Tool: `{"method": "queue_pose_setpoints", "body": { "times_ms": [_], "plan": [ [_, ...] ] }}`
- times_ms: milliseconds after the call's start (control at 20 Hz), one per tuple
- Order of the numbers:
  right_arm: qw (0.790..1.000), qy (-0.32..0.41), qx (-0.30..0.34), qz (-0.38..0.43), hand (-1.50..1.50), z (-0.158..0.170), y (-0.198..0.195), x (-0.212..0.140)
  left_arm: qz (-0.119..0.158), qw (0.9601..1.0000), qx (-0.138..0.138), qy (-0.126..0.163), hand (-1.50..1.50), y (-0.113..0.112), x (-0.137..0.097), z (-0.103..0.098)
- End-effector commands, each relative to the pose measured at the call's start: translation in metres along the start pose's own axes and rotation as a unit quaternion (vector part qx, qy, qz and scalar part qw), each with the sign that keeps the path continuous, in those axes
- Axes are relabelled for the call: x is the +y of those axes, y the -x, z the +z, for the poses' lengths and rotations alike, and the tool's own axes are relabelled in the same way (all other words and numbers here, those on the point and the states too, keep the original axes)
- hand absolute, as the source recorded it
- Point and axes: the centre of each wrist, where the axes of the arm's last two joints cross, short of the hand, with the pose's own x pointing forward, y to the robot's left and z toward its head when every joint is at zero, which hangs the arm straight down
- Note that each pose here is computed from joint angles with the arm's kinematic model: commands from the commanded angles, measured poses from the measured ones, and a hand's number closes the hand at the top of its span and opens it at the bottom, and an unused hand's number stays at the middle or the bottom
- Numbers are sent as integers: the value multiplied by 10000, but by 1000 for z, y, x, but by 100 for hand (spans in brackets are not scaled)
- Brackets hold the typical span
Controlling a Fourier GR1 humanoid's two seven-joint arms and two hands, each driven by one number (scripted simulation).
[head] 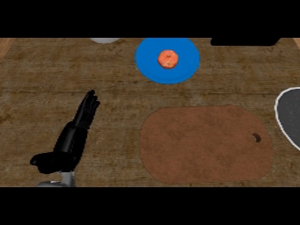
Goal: Pick the can from the cutting board and place it in the pan
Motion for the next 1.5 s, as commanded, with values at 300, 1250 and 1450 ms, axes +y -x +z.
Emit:
{"method": "queue_pose_setpoints", "body": {
  "times_ms": [300, 1250, 1450],
  "plan": [
    [9997, 171, 107, -132, 150, -64, 57, 13, 121, 9998, 65, 141, 0, 15, 1, 10],
    [9684, -1341, 637, -2005, -150, -73, 63, 27, 101, 9999, 56, 24, 0, 1, 8, -5],
    [9542, -1262, 837, -2580, -150, -75, 79, 13, 0, 10000, -37, 24, 0, 4, 8, -15]
  ]
}}
